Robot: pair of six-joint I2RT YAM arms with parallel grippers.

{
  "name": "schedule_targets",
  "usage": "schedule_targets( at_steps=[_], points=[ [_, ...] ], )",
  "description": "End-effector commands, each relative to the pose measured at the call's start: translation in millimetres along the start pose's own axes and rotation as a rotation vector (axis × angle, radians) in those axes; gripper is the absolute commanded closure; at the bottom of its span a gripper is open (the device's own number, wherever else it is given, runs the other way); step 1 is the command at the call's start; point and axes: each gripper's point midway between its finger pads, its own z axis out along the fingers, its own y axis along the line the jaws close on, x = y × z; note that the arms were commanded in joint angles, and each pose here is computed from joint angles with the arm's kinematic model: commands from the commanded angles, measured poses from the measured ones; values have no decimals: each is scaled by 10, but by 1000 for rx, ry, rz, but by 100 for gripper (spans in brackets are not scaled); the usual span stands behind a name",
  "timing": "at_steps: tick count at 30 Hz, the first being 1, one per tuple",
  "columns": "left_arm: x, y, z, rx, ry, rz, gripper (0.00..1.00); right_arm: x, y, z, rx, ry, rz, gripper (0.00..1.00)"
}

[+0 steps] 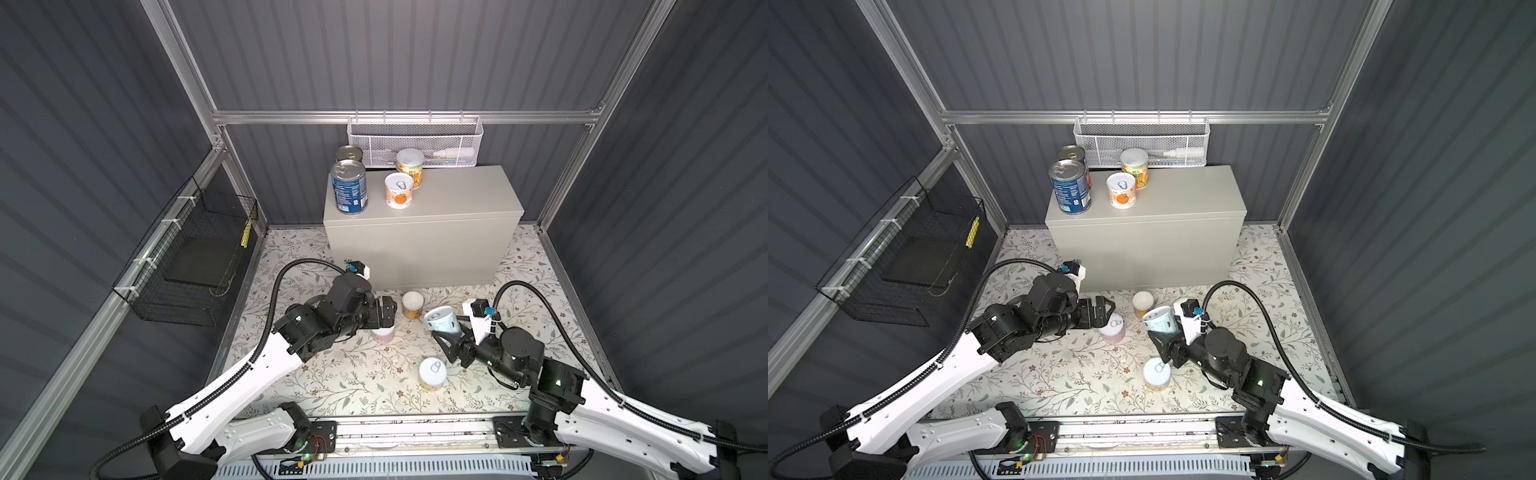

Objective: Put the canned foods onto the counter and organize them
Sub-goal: 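Open the left gripper and draw it back while the right gripper holds the can, then raise the pale green-blue can with the right gripper up to the cabinet top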

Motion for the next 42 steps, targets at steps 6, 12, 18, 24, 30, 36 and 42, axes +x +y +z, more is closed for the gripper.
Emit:
schedule_targets(
  at_steps=[6, 12, 18, 24, 30, 36, 42],
  points=[
    [135, 338, -4, -84, -56, -17, 0, -837, 210, -334, -62, -192, 46, 25],
    [204, 534, -34, -107, -131, -16, 0, -1244, 255, -553, -51, -251, 45, 25],
    [265, 621, -11, -101, -176, 17, 0, -1550, 207, -623, 16, -280, 36, 24],
    [296, 690, 75, -127, -191, 61, 0, -1821, 227, -490, 15, -280, -9, 24],
    [283, 643, 166, -126, -179, 119, 0, -2171, -51, -256, 24, -302, 40, 24],
    [291, 658, 198, -140, -172, 143, 0, -2539, -234, 87, 26, -284, -21, 24],
    [306, 741, 140, -161, -192, 136, 0, -2922, -455, 422, 22, -331, -65, 23]
  ],
)
